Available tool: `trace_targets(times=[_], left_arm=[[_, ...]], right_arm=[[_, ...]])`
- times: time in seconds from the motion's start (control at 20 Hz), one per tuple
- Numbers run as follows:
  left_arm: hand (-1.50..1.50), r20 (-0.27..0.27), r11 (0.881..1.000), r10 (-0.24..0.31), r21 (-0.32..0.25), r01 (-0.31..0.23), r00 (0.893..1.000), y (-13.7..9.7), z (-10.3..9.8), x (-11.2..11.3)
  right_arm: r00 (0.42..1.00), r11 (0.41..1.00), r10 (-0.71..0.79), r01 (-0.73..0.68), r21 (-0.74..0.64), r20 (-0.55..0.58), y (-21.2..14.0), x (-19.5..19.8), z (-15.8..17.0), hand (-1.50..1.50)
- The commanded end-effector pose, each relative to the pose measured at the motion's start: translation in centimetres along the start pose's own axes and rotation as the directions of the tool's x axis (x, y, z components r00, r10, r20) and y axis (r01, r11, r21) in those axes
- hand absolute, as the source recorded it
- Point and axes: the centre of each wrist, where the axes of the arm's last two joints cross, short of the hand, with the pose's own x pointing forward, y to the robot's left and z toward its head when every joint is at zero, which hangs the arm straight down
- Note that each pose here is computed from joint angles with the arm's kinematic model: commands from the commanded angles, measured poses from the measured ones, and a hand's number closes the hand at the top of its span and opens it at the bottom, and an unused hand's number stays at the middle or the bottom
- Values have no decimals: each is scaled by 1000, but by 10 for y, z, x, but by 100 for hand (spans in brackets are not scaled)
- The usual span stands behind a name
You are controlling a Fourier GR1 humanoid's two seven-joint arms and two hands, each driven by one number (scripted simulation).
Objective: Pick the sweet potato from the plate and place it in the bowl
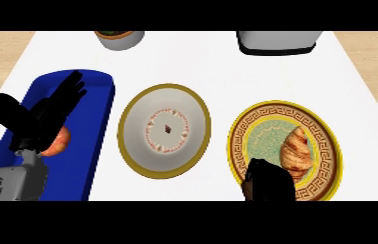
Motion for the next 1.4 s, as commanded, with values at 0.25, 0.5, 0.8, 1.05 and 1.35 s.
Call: trace_targets(times=[0.25, 0.5, 0.8, 1.05, 1.35], left_arm=[[0, -8, 1000, -14, -16, 14, 1000, 1, 3, -18], [0, 8, 1000, -10, -9, 10, 1000, -4, -6, -1], [0, -4, 1000, -15, -15, 15, 1000, -3, -5, 2], [0, 18, 1000, -12, -18, 12, 1000, -13, -7, -1], [0, 13, 999, -14, -41, 15, 1000, -12, -8, 3]], right_arm=[[985, 983, -172, 172, -58, -1, -12, 4, 147, 150], [988, 976, -156, 156, -153, 13, -47, 9, 170, 150], [993, 963, -112, 120, -239, 47, -63, 11, 165, 150], [991, 954, -87, 113, -277, 105, -62, 15, 164, 150], [960, 925, -207, 254, -281, 187, -72, 14, 156, 150]])
